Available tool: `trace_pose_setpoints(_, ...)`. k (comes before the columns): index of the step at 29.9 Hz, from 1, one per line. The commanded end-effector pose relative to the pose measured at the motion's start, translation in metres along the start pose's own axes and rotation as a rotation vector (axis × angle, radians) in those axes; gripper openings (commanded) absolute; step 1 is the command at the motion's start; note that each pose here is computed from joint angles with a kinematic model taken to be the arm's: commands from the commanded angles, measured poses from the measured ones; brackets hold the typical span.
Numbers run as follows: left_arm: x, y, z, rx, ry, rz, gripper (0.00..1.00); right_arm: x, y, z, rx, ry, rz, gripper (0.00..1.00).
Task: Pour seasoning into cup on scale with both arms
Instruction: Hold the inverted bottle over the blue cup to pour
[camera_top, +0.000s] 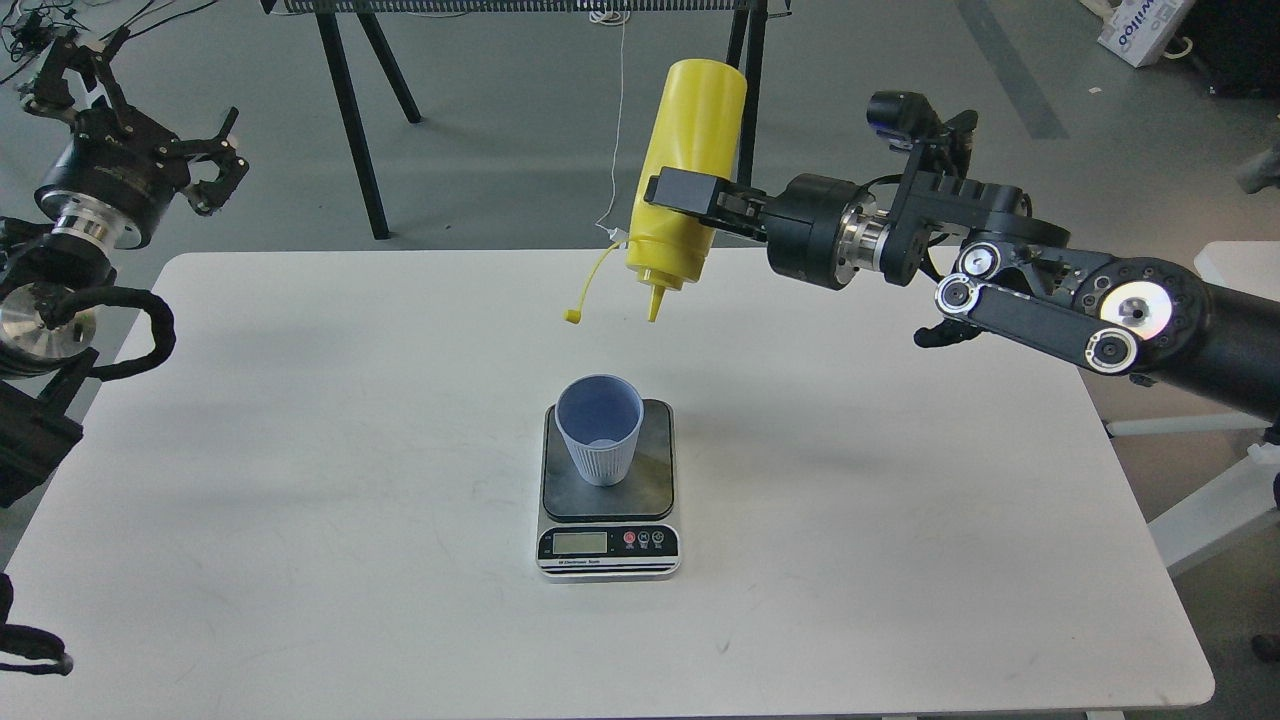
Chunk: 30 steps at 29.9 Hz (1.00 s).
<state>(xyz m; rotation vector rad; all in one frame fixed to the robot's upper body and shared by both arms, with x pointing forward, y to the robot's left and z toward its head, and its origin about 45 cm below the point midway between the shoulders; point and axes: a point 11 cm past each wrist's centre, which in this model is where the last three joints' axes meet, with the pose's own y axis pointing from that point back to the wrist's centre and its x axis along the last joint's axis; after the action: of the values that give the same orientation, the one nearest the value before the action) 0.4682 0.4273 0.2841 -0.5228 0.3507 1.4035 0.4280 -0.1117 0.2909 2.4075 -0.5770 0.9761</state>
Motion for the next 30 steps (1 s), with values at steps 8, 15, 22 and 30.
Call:
trace_pose_setpoints(8,-0.004,-0.004,0.005,-0.011,-0.001,-0.009,1.0,-0.042,-0.033,-0.006,0.002,0.385,-0.123,0.2)
trace_pose_setpoints(15,-0.005,-0.004,0.008,-0.017,0.001,-0.016,1.0,-0.05,-0.043,-0.01,0.015,0.398,-0.109,0.19)
trace_pose_setpoints(22,-0.006,-0.005,0.01,-0.027,0.007,-0.022,1.0,-0.056,-0.051,-0.009,0.024,0.402,-0.057,0.18)
trace_pose_setpoints(30,-0.008,-0.006,0.011,-0.031,0.007,-0.03,1.0,-0.07,-0.048,0.009,-0.006,0.389,-0.062,0.18)
